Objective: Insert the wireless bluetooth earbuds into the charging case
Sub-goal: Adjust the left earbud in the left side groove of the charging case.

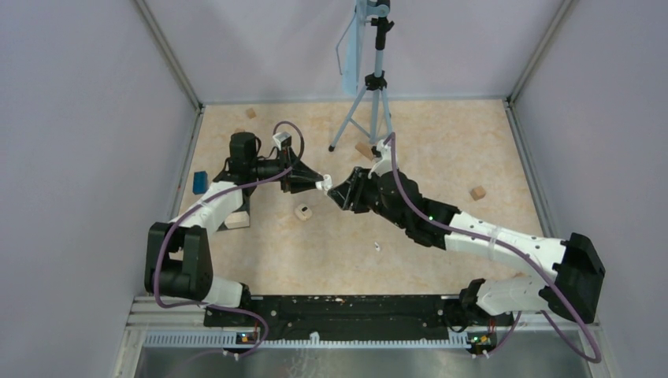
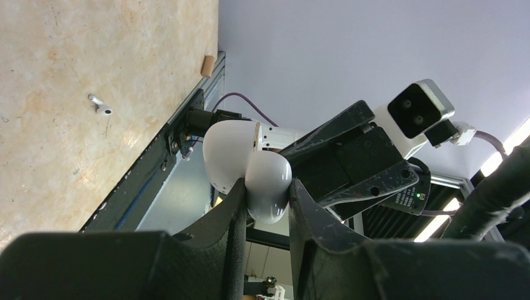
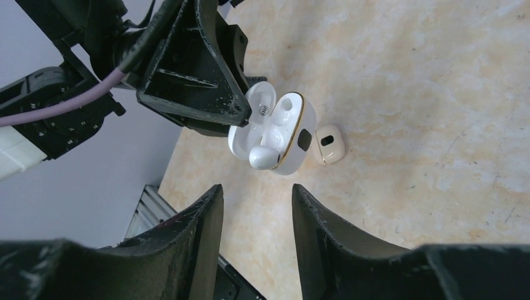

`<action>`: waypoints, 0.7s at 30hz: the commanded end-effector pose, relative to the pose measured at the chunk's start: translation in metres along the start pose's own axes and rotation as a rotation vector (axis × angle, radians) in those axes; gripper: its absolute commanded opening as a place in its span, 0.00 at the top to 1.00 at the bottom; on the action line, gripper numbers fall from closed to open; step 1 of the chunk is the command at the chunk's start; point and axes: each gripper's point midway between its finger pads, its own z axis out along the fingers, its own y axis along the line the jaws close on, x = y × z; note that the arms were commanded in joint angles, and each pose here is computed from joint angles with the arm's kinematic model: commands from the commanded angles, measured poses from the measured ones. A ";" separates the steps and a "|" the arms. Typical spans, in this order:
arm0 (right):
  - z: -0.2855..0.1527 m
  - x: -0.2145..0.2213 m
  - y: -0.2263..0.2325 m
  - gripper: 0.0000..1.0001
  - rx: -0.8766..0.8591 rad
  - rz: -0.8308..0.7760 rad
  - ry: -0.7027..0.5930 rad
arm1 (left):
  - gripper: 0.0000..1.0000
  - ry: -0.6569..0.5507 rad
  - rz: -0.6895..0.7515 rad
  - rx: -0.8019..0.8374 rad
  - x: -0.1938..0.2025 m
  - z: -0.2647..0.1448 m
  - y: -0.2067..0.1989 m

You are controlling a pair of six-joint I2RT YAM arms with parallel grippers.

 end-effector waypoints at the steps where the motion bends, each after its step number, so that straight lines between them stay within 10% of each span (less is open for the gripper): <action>1: 0.000 -0.025 0.013 0.58 0.014 0.048 -0.042 | 1.00 0.007 0.046 0.015 -0.001 -0.001 -0.007; 21: 0.016 -0.023 0.012 0.68 0.062 0.024 -0.014 | 1.00 0.010 0.046 0.014 0.000 -0.002 -0.005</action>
